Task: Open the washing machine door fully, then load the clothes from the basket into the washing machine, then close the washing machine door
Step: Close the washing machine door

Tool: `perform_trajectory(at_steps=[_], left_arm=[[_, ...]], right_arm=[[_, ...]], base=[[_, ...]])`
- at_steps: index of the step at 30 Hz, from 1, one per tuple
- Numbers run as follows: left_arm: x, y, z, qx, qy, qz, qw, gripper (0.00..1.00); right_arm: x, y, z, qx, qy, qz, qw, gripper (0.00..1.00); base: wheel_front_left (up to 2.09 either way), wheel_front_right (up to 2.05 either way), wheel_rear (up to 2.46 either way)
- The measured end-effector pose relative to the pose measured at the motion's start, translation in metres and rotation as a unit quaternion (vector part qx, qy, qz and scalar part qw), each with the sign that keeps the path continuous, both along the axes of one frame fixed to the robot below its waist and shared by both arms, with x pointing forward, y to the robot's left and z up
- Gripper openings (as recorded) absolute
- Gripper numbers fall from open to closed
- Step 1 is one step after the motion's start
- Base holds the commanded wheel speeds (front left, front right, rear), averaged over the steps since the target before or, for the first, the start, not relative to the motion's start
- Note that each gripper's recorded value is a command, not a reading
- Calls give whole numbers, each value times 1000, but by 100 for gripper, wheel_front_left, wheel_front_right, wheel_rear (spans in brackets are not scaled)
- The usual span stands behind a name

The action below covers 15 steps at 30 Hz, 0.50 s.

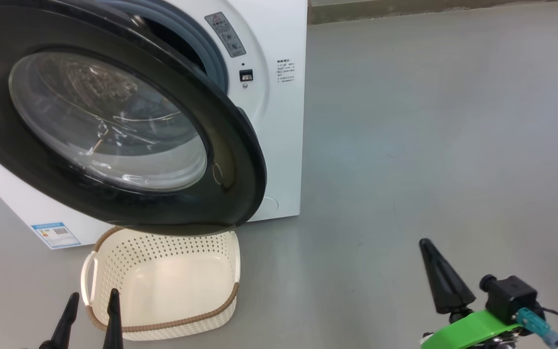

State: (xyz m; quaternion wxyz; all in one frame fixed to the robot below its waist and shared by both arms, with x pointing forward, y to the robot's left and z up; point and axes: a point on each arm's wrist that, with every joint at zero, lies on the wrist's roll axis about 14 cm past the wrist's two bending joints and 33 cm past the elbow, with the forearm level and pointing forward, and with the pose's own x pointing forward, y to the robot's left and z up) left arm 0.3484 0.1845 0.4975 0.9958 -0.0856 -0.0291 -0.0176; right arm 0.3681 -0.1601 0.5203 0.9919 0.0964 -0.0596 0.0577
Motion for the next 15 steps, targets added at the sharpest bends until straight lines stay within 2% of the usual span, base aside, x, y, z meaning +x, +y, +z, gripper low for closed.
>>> perform_trajectory(at_steps=[5,9,15], left_arm=[[1,0,-2,-2,2,0,1000,100],[1,-1,-4,-3,6,-1,1000,100],[1,1,-6,-6,10,2,1000,100]], right_arm=[[2,-7,21,2,-33,-11,999,0],[2,-9,56,7,-87,-13,996,0],[-2,10,127,10,-199,21,980,0]], base=[[0,0,0],[0,0,0],[0,0,0]])
